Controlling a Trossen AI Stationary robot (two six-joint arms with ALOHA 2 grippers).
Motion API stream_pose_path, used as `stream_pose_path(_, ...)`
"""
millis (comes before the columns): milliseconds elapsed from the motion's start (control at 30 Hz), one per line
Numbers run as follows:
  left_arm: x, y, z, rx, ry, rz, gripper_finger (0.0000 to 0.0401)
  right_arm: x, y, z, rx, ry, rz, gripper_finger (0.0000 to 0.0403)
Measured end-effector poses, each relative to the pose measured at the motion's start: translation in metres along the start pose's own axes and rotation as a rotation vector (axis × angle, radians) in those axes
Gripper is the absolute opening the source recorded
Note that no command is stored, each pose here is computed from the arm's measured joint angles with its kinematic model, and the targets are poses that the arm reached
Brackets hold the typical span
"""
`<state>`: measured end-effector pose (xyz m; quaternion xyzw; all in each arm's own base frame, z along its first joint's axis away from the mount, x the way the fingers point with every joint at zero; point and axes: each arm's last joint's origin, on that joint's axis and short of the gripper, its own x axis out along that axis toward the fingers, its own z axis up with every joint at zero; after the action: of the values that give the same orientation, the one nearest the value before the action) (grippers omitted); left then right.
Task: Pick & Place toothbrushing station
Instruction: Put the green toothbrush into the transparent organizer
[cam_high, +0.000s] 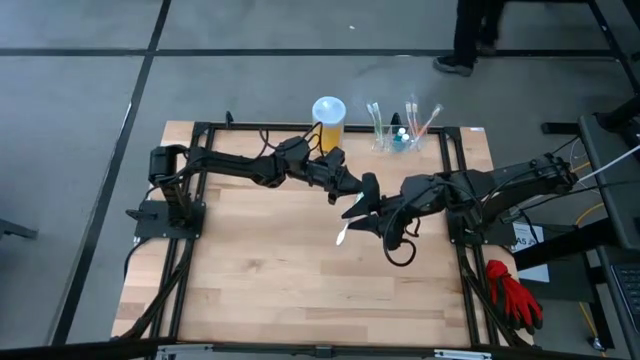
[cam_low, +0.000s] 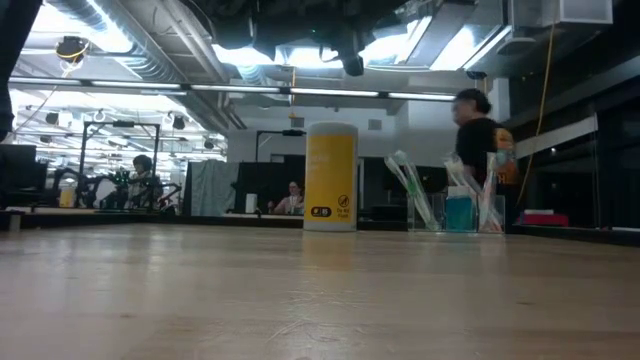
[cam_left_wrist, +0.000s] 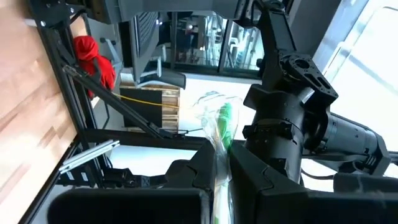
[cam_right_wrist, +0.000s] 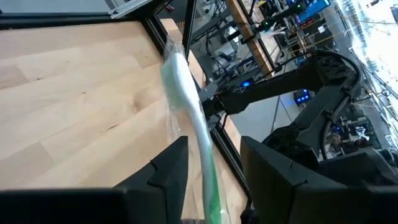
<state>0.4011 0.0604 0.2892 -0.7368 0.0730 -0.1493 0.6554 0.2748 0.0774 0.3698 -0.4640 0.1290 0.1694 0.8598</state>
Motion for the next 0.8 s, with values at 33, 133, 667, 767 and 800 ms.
stream_pose_path(33,-0.0001,0.0000,0.0001,0.002,0.000,0.000,0.0017,0.0000,0.0000,0.0000,0.000,0.000,0.000,0.0143)
stream_pose_path(133,0.0000,0.0000,0.0000,0.004,0.000,0.000,0.0017,0.0000,0.0000,0.0000,0.007,0.000,0.001,0.0118)
stream_pose_path(667,0.0001,0.0007,0.0000,0.042,-0.004,0.006,0.0021,-0.0003,0.0015,-0.0001,0.039,-0.017,0.032,0.0013)
stream_pose_path(767,-0.0016,0.0001,0.0032,0.078,-0.004,0.005,0.0036,-0.0035,-0.0010,0.0032,0.038,-0.018,0.038,0.0013)
stream_pose_path(800,-0.0026,-0.0003,0.0048,0.096,0.001,0.005,0.0042,-0.0045,-0.0023,0.0049,0.038,-0.021,0.032,0.0013)
